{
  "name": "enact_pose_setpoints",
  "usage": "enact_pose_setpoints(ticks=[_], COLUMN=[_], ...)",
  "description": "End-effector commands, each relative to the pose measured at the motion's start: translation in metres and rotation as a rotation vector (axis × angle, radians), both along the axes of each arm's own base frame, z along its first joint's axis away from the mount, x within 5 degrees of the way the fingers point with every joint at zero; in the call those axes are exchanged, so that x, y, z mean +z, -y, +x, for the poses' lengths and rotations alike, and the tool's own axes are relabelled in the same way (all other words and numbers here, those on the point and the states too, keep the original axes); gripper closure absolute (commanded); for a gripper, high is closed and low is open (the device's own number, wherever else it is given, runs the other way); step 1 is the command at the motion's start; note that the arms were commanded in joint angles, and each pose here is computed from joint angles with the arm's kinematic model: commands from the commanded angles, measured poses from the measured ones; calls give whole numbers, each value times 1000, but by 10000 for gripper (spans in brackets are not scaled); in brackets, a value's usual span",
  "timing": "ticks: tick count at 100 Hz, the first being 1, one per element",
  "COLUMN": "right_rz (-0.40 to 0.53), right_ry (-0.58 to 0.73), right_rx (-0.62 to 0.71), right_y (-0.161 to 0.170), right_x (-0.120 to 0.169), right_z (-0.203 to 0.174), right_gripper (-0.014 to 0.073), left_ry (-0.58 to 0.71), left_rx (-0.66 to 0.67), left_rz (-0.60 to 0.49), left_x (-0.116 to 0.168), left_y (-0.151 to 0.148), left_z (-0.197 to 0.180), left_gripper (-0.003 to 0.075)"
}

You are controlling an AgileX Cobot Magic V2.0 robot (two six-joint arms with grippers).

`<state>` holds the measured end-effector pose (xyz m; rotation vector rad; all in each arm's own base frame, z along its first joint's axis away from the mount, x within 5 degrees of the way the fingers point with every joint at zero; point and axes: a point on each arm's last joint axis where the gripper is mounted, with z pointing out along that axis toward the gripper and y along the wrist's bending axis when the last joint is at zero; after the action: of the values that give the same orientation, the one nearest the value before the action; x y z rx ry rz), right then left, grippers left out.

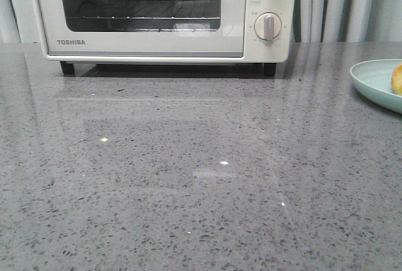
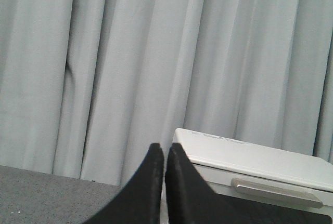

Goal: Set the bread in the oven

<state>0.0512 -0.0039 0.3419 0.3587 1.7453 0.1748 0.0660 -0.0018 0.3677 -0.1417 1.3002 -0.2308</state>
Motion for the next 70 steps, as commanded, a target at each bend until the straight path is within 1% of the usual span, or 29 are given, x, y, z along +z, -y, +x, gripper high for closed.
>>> enact_pose_setpoints(ticks=[1,6,11,16,26,36,44,51,59,70], right_rz=[-19,-5,30,43,27,31,29,19,0,-6], right_ry=[-6,-41,-68,-98,-152,-192,-208,-228,-265,-267], right_rx=[44,85,105,117,129,135,139,147,161,165], right_y=[-3,-6,-8,-9,-9,-9,-9,-9,-9,-9], right_x=[17,19,20,20,20,22,26,28,30,34], right_z=[9,14,20,25,31,36,39,42,45,46], right_gripper=[652,652,652,652,652,652,652,652,652,652], left_ry=[61,51,37,31,10,8,18,26,11,-30], left_rx=[-10,-10,-11,-11,-34,-97,-177,-249,-321,-387], left_rz=[-11,-13,-15,-17,-16,-17,-10,21,66,77], left_x=[26,33,38,43,48,52,53,54,52,52], left_y=[1,1,1,1,5,14,27,41,59,79], left_z=[10,17,25,32,47,61,72,82,94,113], left_gripper=[741,741,741,741,741,741,741,741,741,741])
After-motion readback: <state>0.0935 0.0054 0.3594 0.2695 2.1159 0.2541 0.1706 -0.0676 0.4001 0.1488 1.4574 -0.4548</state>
